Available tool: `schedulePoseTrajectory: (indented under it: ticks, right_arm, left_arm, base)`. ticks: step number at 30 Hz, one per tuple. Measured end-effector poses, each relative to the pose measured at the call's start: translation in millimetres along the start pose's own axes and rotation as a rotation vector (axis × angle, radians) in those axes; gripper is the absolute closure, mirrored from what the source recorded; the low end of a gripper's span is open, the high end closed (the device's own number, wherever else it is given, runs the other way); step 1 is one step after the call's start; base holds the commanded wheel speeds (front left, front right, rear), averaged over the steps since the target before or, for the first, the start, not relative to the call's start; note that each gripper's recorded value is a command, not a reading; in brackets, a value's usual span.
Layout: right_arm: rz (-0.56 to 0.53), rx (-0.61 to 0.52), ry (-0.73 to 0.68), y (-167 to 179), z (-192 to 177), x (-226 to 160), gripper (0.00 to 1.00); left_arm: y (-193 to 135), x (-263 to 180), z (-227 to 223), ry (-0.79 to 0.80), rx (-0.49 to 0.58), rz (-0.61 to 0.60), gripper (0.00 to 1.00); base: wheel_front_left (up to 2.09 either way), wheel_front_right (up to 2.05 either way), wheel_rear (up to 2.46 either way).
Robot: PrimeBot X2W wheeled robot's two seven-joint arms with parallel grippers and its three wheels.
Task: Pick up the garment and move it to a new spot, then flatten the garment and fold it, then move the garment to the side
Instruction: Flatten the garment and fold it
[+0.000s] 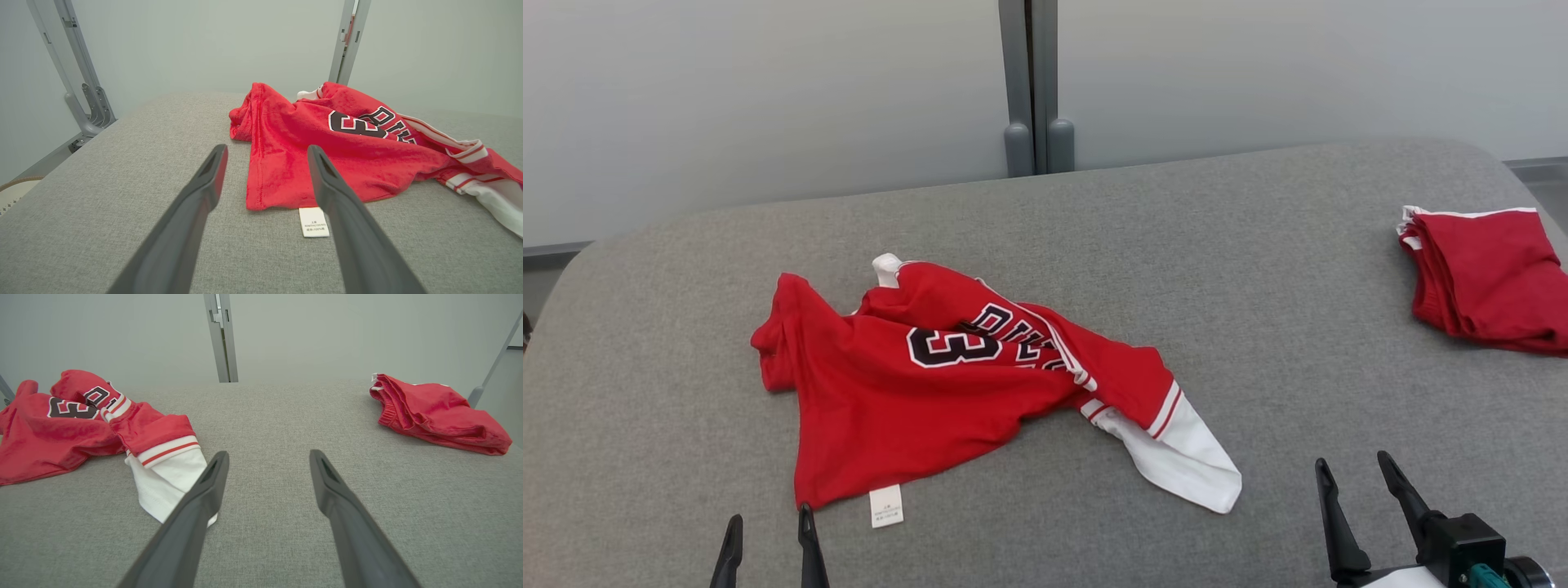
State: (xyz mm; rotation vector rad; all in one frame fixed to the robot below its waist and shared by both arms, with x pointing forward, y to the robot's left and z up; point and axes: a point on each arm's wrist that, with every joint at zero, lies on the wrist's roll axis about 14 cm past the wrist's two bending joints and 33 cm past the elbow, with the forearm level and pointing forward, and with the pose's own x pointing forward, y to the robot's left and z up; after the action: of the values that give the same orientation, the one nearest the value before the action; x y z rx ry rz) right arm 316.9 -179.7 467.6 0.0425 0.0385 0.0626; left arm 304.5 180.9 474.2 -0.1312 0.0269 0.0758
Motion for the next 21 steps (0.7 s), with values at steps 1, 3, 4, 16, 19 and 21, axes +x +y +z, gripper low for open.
schedulePoseTrajectory:
  ticks: [1, 3, 4, 16, 19, 21]
  right_arm:
    - [-0.001, 0.000, 0.000, 0, 0, 0, 0.00]
    - [-0.001, 0.001, -0.002, 0, 1, 0, 0.00]
    - [-0.001, 0.001, -0.004, 0, 1, 1, 0.00]
    - [0.036, -0.013, -0.029, 11, 9, 7, 0.00]
    - [0.075, -0.039, -0.006, 18, 3, 11, 0.00]
    - [0.097, -0.073, 0.048, 19, -13, 10, 0.00]
  left_arm:
    - [0, 0, 0, 0.001, 0.000, 0.000, 0.00]
    - [0, 0, -3, 0.008, 0.001, 0.000, 0.00]
    - [0, 0, -3, 0.010, 0.001, 0.001, 0.00]
    - [3, -2, -7, 0.021, 0.004, 0.010, 0.00]
    - [6, -5, -20, 0.062, 0.007, 0.021, 0.00]
    - [8, -7, -32, 0.103, 0.018, 0.024, 0.00]
  base:
    - [0.00, 0.00, 0.00]
    - [0.00, 0.00, 0.00]
    - [0.00, 0.00, 0.00]
    - [0.00, 0.00, 0.00]
    - [0.00, 0.00, 0.00]
    - [0.00, 0.00, 0.00]
